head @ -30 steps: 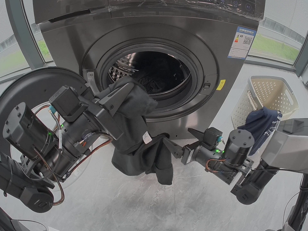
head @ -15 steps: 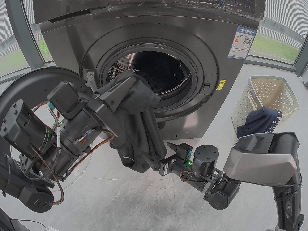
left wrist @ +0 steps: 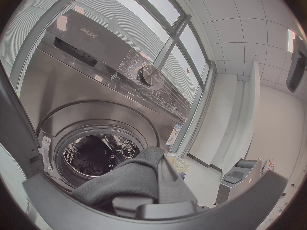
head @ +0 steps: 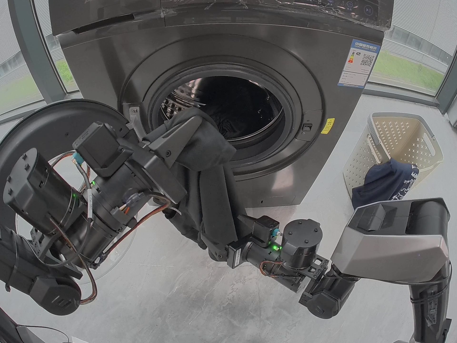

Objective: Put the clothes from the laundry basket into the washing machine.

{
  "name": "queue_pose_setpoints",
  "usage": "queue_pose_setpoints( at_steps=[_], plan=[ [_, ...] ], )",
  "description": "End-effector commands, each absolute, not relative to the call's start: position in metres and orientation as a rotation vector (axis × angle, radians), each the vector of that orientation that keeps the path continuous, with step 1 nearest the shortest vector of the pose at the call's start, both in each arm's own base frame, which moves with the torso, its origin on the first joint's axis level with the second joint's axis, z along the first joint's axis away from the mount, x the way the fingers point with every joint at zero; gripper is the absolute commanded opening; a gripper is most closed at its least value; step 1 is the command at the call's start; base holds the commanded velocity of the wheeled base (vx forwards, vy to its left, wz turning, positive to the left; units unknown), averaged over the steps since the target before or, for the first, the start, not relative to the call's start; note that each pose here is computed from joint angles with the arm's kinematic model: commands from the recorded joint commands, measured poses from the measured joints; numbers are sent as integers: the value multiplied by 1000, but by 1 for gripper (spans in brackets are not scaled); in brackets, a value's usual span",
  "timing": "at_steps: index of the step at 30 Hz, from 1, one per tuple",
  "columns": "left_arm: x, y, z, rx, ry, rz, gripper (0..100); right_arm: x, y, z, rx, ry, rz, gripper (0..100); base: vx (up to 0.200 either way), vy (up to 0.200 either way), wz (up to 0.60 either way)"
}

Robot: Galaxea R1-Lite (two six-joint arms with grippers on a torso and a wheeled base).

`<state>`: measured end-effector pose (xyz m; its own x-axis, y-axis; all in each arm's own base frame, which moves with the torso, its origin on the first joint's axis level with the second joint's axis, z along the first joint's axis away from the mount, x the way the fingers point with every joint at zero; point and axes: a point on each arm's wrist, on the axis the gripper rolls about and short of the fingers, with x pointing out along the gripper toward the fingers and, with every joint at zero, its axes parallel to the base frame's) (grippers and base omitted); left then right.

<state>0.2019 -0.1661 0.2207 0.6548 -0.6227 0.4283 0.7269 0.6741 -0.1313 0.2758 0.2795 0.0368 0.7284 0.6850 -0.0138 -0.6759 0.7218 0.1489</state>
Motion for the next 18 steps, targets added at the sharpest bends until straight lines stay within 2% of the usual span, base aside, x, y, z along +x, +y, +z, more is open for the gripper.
queue_pose_setpoints(
  at_steps=[1, 18],
  plan=[
    [203, -167, 220, -305, -366, -779, 0, 274, 285, 45, 146, 40, 767, 100, 0, 0, 0],
    [201, -166, 228, -314, -394, -780, 0, 314, 311, 33, 151, -57, 781, 100, 0, 0, 0]
  ],
)
